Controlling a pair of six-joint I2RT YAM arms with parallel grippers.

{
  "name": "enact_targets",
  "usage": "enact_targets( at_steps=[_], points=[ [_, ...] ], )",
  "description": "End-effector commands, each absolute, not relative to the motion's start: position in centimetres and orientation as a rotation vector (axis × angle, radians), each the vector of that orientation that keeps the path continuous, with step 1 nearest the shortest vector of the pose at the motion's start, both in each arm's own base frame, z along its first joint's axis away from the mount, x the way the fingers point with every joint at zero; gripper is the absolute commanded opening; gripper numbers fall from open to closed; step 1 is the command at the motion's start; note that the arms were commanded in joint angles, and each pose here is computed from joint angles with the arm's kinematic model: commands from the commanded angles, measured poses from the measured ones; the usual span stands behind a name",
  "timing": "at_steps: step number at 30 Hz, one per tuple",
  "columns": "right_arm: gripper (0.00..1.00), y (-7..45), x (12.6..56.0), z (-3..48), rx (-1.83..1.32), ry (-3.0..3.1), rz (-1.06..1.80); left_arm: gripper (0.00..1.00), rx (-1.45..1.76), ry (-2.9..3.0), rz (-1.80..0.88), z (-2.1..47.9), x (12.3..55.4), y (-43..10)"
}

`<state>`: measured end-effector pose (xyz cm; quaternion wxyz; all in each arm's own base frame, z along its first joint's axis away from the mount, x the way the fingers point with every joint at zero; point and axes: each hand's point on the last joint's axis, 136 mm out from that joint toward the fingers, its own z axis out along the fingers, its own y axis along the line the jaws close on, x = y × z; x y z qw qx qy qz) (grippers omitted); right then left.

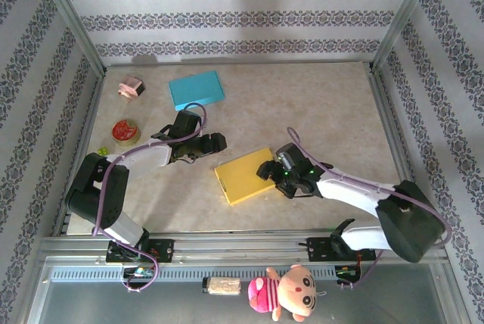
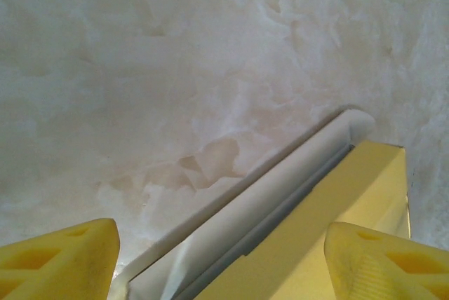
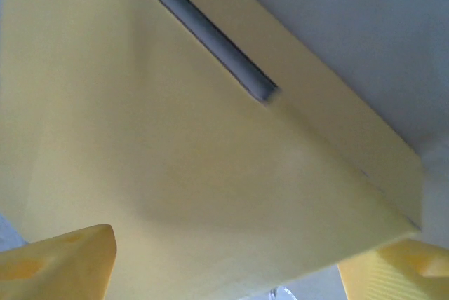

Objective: Fold the paper box

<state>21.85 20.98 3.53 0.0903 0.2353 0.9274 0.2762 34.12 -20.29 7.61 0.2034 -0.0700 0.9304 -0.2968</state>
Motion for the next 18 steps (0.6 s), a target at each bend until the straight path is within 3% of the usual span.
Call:
enact_targets(
  at_steps=[1, 8, 18],
  points=[
    [0.64, 21.8, 22.3, 2.9, 0.663, 2.755, 0.851, 0.77, -0.195, 2.582, -0.869, 7.5, 34.1, -20.4],
    [0.39, 19.6, 21.2, -0.1, 0.578, 2.816, 0.788, 0.77, -0.202, 2.67, -0.84, 6.5, 33.5, -19.4],
    [0.19, 18.2, 21.5, 0.8, 0.315, 2.638, 1.11, 0.77, -0.143, 2.653, -0.952, 7.4, 33.3, -18.8]
  ],
)
